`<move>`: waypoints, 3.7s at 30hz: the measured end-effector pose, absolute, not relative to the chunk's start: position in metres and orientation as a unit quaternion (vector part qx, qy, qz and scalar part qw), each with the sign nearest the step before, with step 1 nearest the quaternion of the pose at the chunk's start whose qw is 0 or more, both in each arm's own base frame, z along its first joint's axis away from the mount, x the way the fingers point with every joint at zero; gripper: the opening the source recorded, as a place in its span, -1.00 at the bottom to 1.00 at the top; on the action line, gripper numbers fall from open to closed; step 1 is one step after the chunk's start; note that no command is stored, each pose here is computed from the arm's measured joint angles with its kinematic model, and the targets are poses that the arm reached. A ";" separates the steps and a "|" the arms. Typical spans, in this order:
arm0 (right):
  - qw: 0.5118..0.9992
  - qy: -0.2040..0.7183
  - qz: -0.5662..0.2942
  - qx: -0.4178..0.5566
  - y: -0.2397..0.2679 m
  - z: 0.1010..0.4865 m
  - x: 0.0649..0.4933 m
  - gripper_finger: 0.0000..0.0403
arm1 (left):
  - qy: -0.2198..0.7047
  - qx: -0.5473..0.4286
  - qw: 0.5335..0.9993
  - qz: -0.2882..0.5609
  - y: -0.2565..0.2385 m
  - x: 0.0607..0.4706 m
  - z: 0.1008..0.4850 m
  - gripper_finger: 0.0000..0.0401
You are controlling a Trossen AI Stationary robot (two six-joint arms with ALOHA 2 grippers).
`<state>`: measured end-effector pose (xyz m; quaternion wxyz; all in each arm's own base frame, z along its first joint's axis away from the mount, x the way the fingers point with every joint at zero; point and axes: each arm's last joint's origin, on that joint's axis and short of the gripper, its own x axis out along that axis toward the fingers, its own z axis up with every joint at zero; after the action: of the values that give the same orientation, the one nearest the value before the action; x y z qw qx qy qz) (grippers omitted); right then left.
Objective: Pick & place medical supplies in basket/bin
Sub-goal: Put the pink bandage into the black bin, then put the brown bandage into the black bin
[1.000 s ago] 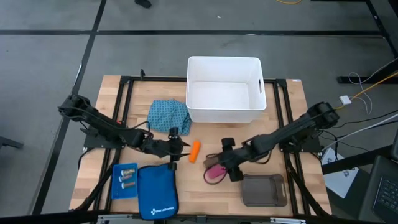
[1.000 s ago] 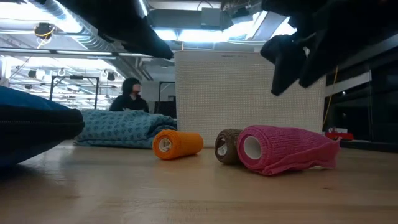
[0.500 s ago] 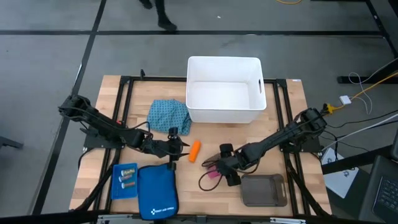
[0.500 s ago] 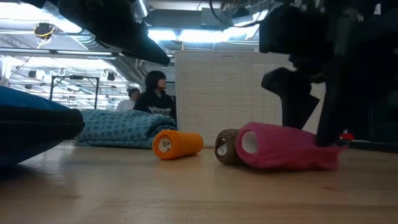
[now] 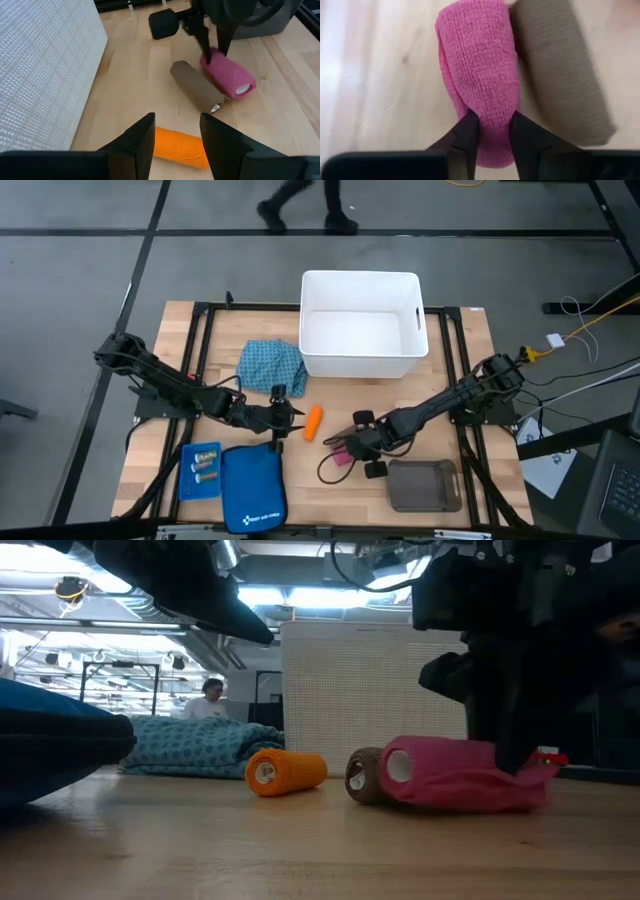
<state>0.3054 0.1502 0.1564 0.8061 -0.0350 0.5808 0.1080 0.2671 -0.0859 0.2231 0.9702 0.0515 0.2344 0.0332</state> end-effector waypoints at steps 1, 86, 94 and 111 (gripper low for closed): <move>0.799 0.590 0.112 -0.034 0.151 0.159 0.305 -0.60 | 0.234 0.051 0.970 0.033 -0.086 0.267 0.223 -0.25; 0.539 0.598 -0.506 0.309 0.304 0.223 0.165 -0.61 | 0.237 0.117 0.964 0.021 -0.067 0.274 0.224 -0.29; 0.543 0.604 -0.494 0.310 0.305 0.222 0.166 -0.50 | 0.246 0.119 0.962 0.024 -0.066 0.273 0.222 -0.29; 0.572 0.572 -0.504 0.301 0.298 0.223 0.172 0.27 | 0.256 0.112 0.960 0.028 -0.066 0.272 0.221 -0.29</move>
<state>0.1722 0.2975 0.2230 0.5723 0.3010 0.5725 -0.5041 0.2718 -0.0658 0.2206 0.9597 0.1123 0.2561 0.0282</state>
